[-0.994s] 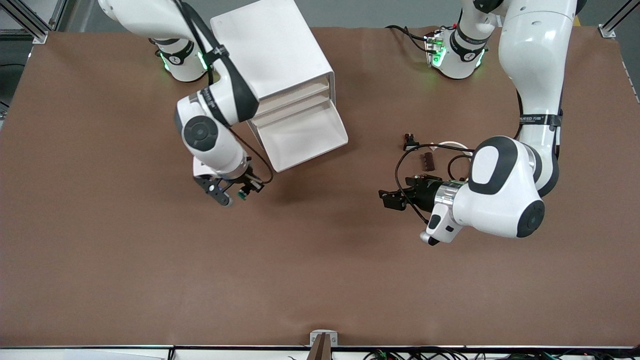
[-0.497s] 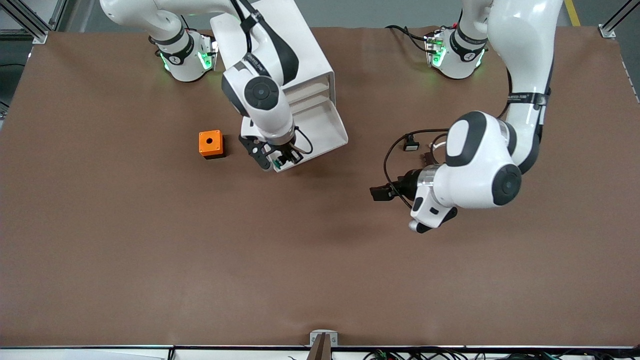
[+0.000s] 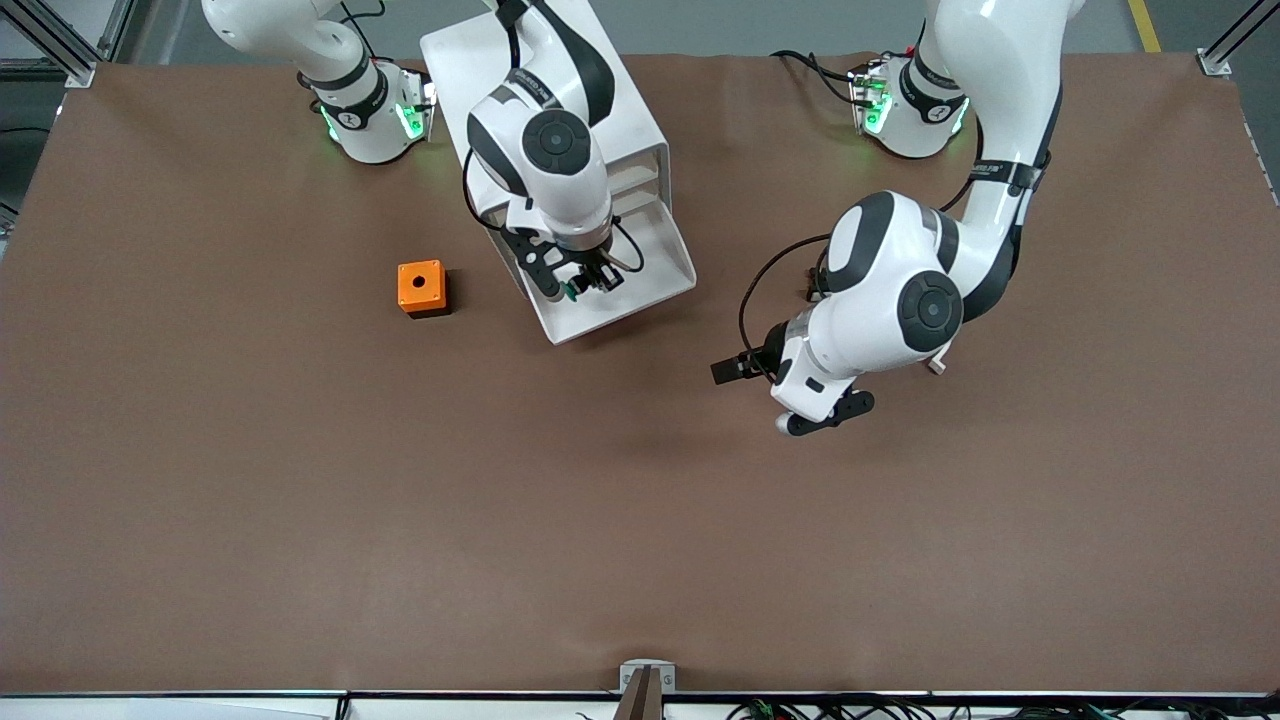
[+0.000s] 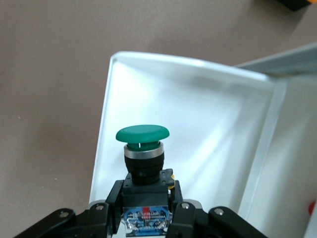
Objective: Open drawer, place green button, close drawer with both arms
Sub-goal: 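Carry the green button over the open drawer with the right gripper, then lower the button into the drawer while the left gripper nears the drawer, then withdraw the right gripper while the left gripper pushes the drawer in, then push the drawer fully shut with the left gripper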
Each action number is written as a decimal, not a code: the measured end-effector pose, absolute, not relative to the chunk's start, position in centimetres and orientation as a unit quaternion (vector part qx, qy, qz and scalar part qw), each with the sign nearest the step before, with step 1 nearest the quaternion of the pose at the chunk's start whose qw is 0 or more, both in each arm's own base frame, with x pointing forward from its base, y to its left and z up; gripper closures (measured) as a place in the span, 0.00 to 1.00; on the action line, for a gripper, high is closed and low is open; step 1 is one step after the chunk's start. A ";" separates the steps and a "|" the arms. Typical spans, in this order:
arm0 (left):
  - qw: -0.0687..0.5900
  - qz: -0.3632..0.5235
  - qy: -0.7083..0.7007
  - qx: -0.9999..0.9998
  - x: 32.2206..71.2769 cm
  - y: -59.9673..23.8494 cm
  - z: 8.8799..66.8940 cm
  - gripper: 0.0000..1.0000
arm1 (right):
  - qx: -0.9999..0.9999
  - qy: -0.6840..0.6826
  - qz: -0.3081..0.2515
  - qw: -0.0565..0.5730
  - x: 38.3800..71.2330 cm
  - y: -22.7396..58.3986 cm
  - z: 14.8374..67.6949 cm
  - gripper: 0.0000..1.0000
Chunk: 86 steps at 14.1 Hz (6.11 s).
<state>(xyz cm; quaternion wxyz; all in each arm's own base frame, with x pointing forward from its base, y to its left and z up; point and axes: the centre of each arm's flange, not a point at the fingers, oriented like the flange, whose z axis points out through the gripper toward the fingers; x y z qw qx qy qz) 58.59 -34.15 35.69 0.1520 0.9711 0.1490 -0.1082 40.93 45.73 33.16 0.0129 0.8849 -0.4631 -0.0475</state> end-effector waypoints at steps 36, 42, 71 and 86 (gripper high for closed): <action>0.055 -0.045 0.237 0.969 52.5 -45.9 29.7 0.00 | 0.871 -0.490 -0.035 -0.027 41.6 47.7 30.4 0.04; 0.026 -0.011 0.195 0.980 51.6 -47.1 27.7 0.00 | 0.882 -0.469 -0.052 0.000 46.6 45.9 36.4 0.00; 0.048 -0.094 0.221 0.969 39.6 -58.6 24.0 0.00 | 0.978 -0.163 -0.126 0.021 58.2 1.8 53.9 0.00; 0.060 -0.172 0.248 0.952 36.2 -60.4 21.8 0.00 | 0.992 -0.062 -0.114 -0.001 58.2 -5.3 54.5 0.00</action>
